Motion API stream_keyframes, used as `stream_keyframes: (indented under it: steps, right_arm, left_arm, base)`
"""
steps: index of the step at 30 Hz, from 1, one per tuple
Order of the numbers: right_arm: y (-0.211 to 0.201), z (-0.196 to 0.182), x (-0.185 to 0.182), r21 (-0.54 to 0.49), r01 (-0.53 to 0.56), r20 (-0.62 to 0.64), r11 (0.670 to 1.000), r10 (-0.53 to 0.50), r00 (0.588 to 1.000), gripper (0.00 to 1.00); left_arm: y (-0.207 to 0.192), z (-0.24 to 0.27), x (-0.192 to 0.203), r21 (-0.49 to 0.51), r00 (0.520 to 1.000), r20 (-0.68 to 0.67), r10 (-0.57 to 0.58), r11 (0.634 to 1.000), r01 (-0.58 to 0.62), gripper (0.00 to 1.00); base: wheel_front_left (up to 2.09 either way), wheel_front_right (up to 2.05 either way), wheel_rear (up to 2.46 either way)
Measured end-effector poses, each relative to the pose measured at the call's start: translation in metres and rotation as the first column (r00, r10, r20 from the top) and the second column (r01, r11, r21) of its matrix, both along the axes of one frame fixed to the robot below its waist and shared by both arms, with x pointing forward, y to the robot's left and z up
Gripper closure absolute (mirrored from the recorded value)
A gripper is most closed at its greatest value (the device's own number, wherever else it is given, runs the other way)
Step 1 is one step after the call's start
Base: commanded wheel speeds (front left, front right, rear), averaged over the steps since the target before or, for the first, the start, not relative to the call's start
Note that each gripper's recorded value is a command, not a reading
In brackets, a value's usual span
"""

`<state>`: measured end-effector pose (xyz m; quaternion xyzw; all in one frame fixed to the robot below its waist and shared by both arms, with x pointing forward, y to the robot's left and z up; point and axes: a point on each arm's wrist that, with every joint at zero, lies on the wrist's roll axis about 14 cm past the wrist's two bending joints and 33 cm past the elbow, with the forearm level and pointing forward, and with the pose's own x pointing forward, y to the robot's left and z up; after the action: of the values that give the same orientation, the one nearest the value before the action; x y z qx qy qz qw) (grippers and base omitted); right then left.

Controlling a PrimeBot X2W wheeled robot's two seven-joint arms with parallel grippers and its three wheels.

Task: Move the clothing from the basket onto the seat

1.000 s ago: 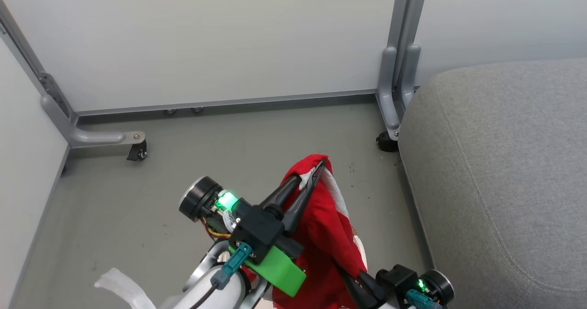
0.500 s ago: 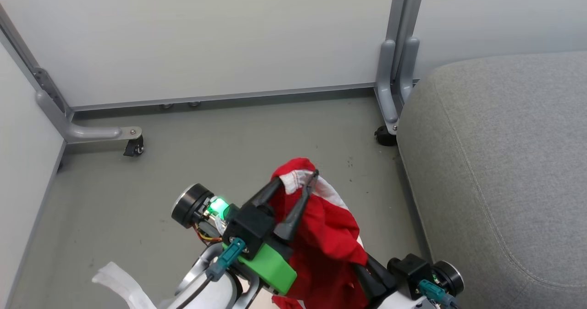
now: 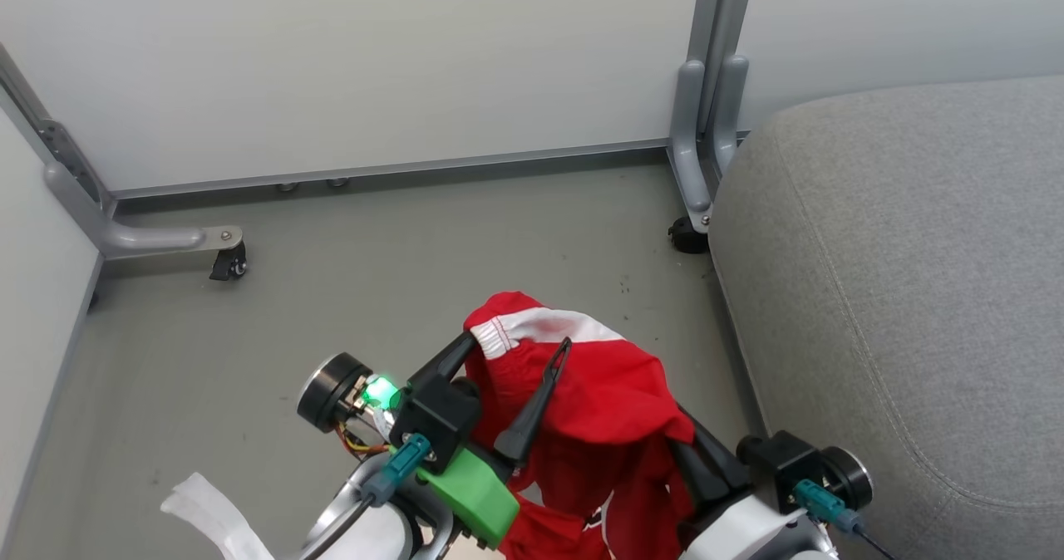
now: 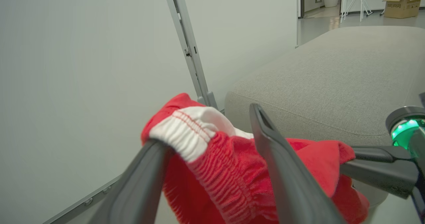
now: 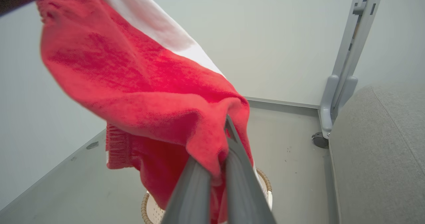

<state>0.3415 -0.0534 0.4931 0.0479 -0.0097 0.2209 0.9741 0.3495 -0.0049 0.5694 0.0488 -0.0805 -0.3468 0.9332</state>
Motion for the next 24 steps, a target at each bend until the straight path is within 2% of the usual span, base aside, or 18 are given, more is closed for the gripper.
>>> stream_keyframes:
  steps: [9, 18, 24]
  right_arm:
    - [-0.060, 0.013, 0.022, -0.007, 0.184, 0.046, 0.983, -0.183, 0.982, 1.00]
    - [-0.121, 0.022, 0.024, -0.019, 0.359, 0.081, 0.933, -0.357, 0.931, 1.00]
    - [-0.146, 0.022, 0.013, -0.027, 0.432, 0.083, 0.901, -0.429, 0.899, 1.00]
  left_arm:
    - [-0.005, -0.031, 0.000, 0.017, 0.995, -0.094, -0.036, 0.999, 0.038, 0.00]
    - [-0.014, -0.043, 0.007, 0.016, 0.990, -0.123, -0.072, 0.997, 0.075, 0.00]
    - [-0.026, -0.049, 0.013, 0.021, 0.985, -0.132, -0.115, 0.993, 0.119, 0.00]
  base:
    - [0.00, 0.00, 0.00]
    - [0.00, 0.00, 0.00]
    - [0.00, 0.00, 0.00]
